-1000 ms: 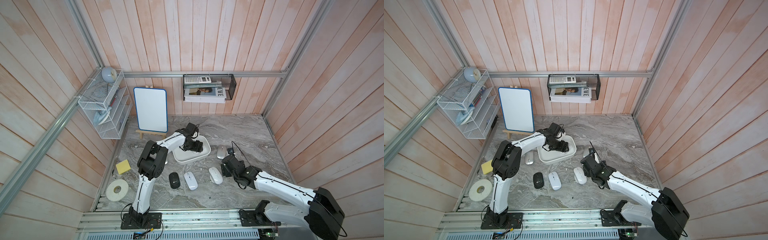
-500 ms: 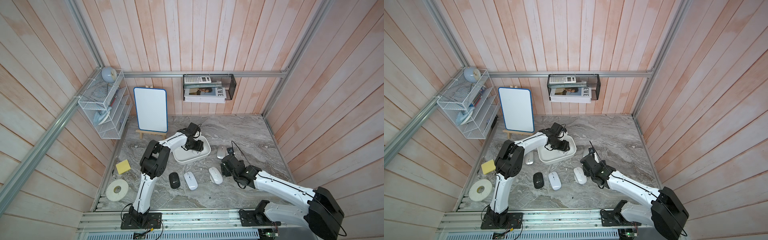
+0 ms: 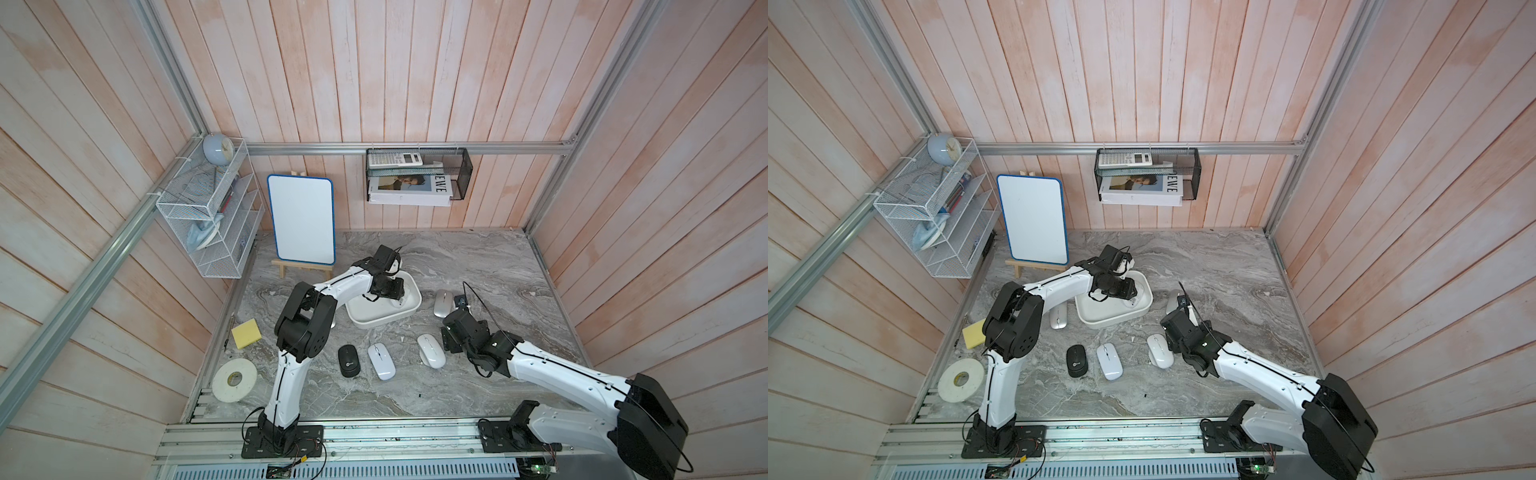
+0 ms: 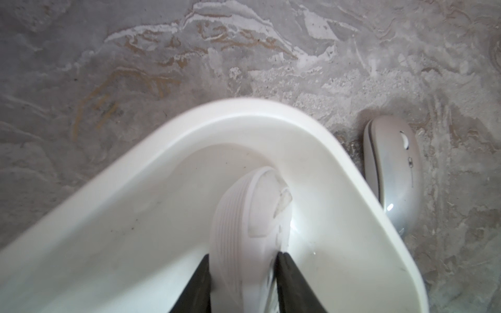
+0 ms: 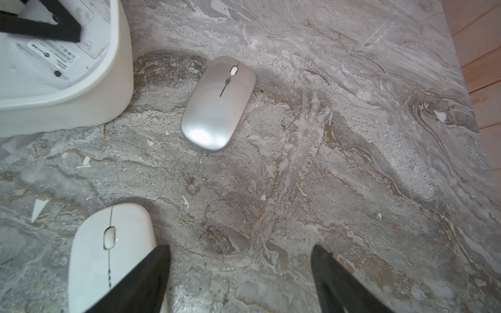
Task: Take out the mouse from the storage box
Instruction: Pick up the mouse from the storage box.
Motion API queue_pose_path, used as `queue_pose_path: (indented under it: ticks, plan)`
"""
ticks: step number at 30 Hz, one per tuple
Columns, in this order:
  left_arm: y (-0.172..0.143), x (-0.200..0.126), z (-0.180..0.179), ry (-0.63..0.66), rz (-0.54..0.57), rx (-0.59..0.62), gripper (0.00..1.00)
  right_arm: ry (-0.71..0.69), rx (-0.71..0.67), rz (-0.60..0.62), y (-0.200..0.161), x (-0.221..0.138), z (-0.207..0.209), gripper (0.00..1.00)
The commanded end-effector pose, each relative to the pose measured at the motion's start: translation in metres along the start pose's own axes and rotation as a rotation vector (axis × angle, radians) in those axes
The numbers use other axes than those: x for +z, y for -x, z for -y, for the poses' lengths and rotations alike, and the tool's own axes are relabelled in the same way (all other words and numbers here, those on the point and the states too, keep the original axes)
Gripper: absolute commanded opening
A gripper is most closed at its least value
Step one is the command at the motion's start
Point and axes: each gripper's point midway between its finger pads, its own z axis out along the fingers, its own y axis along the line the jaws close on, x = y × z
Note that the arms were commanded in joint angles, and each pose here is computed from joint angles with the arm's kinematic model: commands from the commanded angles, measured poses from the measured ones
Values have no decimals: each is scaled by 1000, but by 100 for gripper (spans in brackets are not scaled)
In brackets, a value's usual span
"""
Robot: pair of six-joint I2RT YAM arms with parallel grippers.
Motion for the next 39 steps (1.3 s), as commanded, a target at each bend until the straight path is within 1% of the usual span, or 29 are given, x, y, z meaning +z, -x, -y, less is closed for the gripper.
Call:
queue_pose_path:
  ticks: [1,4,5,6,10,14,17,23,29,32,36,39]
  plan:
    - [-31,13,-18,82,-98,12,46,-8,-5,2,6,-1,0,86]
    - [-40,20,-11,83,-138,51,59,-8,-3,4,7,-1,1,86]
    - [-42,23,-9,82,-150,61,61,-8,-4,3,6,-1,1,85]
    - [-45,26,-8,84,-163,65,62,-8,-5,3,6,-1,1,86]
    - [-48,35,-12,117,-181,57,62,-9,-4,3,6,-1,1,86]
    - [-47,37,-19,148,-175,48,54,-8,-3,5,6,-2,1,86]
    - [-44,35,-23,166,-161,38,46,-8,0,9,7,-2,2,85]
    - [-32,17,-24,215,-93,47,32,-8,2,11,7,-3,2,86]
    - [-15,-23,-11,281,23,94,29,-11,4,13,8,-3,3,85]
    - [-12,-45,-11,338,76,108,27,-15,10,17,9,-5,5,85]
    - [-18,-70,-8,390,119,126,26,-14,22,30,11,-10,8,85]
    - [-29,-86,-2,408,124,142,25,-16,35,38,15,-15,10,85]
